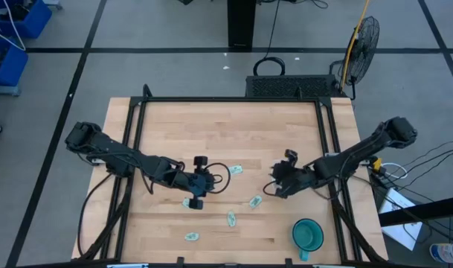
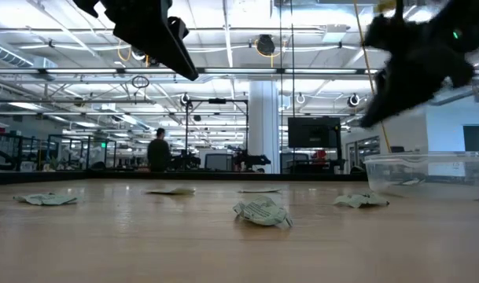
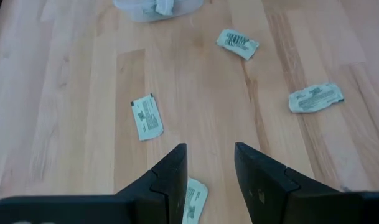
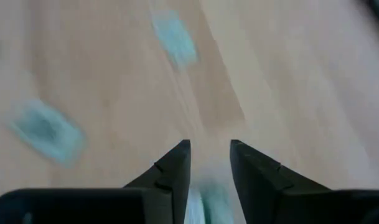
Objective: Pick and place Stevia / Truvia into bins
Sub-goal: Put the stevia packet into the bin
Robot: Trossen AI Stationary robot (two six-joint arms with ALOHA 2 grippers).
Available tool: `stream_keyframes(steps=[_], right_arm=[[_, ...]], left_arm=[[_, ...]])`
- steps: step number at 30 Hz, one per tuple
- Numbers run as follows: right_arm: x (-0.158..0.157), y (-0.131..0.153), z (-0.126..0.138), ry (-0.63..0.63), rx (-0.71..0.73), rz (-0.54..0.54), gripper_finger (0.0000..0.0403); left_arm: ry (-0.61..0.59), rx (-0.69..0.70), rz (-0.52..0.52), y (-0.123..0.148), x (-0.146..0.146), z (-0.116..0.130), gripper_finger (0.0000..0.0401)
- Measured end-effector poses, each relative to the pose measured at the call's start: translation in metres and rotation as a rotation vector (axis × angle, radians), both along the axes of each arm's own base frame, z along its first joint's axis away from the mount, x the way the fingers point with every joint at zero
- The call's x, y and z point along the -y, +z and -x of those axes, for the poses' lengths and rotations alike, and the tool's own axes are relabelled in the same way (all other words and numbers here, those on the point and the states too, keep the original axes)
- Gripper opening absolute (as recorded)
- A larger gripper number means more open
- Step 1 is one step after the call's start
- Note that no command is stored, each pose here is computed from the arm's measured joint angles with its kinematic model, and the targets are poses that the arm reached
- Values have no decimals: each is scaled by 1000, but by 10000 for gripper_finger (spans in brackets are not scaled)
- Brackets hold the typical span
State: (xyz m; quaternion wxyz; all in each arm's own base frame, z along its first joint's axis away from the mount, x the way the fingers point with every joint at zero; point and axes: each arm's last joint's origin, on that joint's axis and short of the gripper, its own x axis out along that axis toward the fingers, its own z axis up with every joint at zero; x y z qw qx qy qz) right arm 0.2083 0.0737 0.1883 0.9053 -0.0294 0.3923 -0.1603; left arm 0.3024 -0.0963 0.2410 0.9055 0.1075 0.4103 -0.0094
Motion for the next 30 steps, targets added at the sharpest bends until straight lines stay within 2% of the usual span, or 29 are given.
stream_keyframes(steps=[4, 7, 12, 17, 19, 27, 30], right_arm=[[-8, 23, -18, 126, 246, 18, 108], [-12, 31, -25, 225, 317, 44, 108], [-17, 18, -32, 331, 284, -10, 117], [-29, -4, -42, 468, 259, -248, 138], [-34, -12, -47, 495, 257, -287, 151], [-40, -55, -53, 490, 96, -262, 200], [-39, -60, -54, 504, 77, -241, 207]], left_arm=[[34, -41, 18, -3, -1, 3, 140], [66, -68, 77, -4, 0, 5, 140], [91, -97, 138, -11, 2, 9, 140], [90, -124, 128, -20, 2, 14, 140], [92, -131, 126, -23, 2, 15, 140], [94, -110, 140, -23, 2, 13, 140], [88, -103, 148, -23, 3, 13, 140]])
